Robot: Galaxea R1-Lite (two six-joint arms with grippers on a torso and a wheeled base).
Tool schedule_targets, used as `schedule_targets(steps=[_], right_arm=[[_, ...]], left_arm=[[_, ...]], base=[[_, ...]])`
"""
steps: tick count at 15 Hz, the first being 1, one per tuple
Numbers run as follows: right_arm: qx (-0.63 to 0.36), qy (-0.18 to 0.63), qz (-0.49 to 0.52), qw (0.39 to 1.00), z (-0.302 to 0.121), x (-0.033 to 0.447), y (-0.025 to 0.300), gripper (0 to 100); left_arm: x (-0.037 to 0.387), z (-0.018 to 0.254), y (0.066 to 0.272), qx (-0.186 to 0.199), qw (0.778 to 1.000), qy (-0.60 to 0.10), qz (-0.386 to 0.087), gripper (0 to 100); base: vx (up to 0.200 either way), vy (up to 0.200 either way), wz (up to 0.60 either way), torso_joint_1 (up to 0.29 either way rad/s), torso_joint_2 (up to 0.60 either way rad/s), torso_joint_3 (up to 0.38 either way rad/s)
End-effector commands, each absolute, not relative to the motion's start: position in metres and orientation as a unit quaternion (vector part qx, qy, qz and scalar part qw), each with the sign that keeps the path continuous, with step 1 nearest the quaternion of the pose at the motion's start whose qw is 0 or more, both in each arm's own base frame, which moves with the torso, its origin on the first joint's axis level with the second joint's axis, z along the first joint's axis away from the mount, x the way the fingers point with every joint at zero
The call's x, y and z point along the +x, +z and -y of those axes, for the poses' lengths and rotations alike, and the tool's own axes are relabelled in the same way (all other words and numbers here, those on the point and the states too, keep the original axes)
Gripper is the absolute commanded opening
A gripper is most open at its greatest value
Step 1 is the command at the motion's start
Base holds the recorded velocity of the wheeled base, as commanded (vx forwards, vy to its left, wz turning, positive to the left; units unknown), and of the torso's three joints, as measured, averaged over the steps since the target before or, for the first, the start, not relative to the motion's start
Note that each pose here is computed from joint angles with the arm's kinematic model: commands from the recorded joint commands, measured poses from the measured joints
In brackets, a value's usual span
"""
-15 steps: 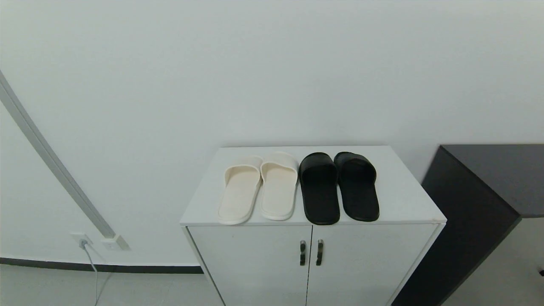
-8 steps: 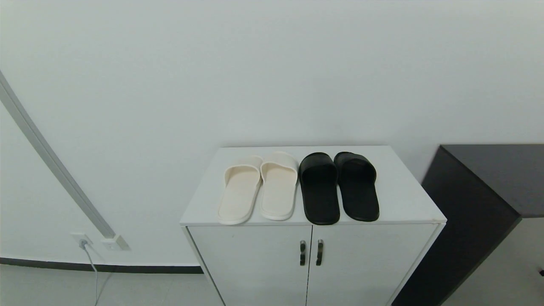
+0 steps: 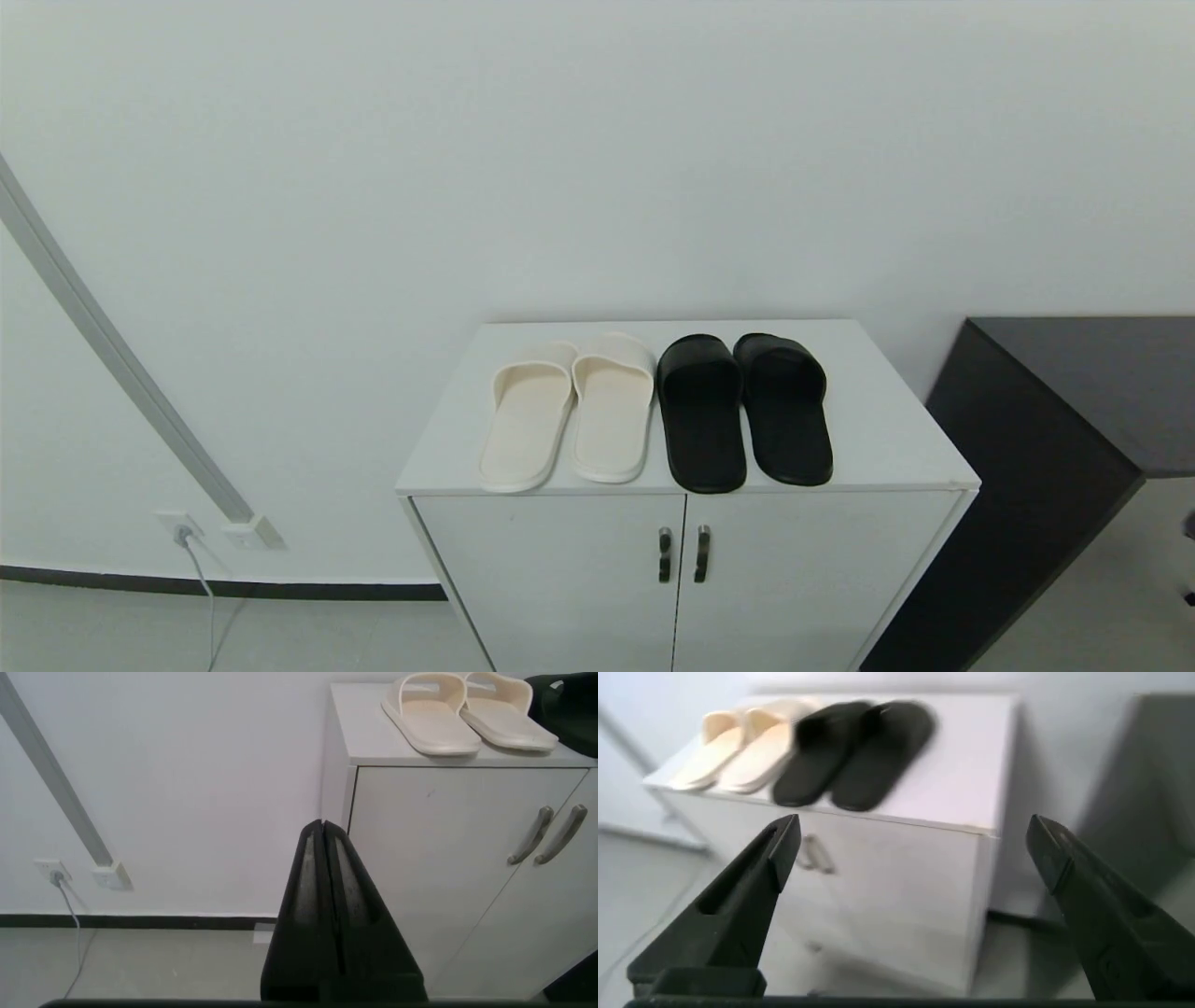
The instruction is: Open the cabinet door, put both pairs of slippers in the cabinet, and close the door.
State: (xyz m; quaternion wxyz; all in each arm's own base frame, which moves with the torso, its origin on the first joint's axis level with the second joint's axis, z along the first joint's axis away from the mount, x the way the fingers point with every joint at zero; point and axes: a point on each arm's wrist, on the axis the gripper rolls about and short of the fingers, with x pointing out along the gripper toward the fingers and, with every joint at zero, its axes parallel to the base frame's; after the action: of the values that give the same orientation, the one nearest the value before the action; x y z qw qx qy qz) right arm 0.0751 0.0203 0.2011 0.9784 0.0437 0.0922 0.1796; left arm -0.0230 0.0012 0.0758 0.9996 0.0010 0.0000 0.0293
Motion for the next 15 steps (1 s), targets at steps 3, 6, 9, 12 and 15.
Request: schedule_targets(steps=[3, 6, 9, 12, 15], right_arm=[[0.053, 0.267, -0.187, 0.944, -0.106, 0.158, 0.211, 100], [0.064, 0.251, -0.174, 0.950, -0.153, 0.185, 0.219, 100], [0.059, 0.190, -0.161, 0.967, -0.185, 0.220, 0.210, 100], [0.061, 0.119, -0.127, 0.983, -0.210, 0.252, 0.196, 100], [0.051, 0.065, -0.122, 0.989, -0.228, 0.276, 0.180, 100]], left_arm=[[-0.023, -0.001, 0.076, -0.001, 0.999, 0.032, 0.000, 0], [-0.023, -0.001, 0.076, 0.000, 1.000, 0.031, 0.000, 0], [-0.023, -0.001, 0.076, 0.000, 1.000, 0.031, 0.000, 0], [-0.023, -0.001, 0.076, 0.001, 1.000, 0.030, 0.000, 0], [-0.023, -0.001, 0.076, 0.001, 1.000, 0.030, 0.000, 0]], base=[[0.000, 0.000, 0.00, 0.000, 0.00, 0.000], [0.000, 0.000, 0.00, 0.000, 0.00, 0.000], [0.000, 0.000, 0.00, 0.000, 0.00, 0.000], [0.000, 0.000, 0.00, 0.000, 0.00, 0.000], [0.000, 0.000, 0.00, 0.000, 0.00, 0.000]])
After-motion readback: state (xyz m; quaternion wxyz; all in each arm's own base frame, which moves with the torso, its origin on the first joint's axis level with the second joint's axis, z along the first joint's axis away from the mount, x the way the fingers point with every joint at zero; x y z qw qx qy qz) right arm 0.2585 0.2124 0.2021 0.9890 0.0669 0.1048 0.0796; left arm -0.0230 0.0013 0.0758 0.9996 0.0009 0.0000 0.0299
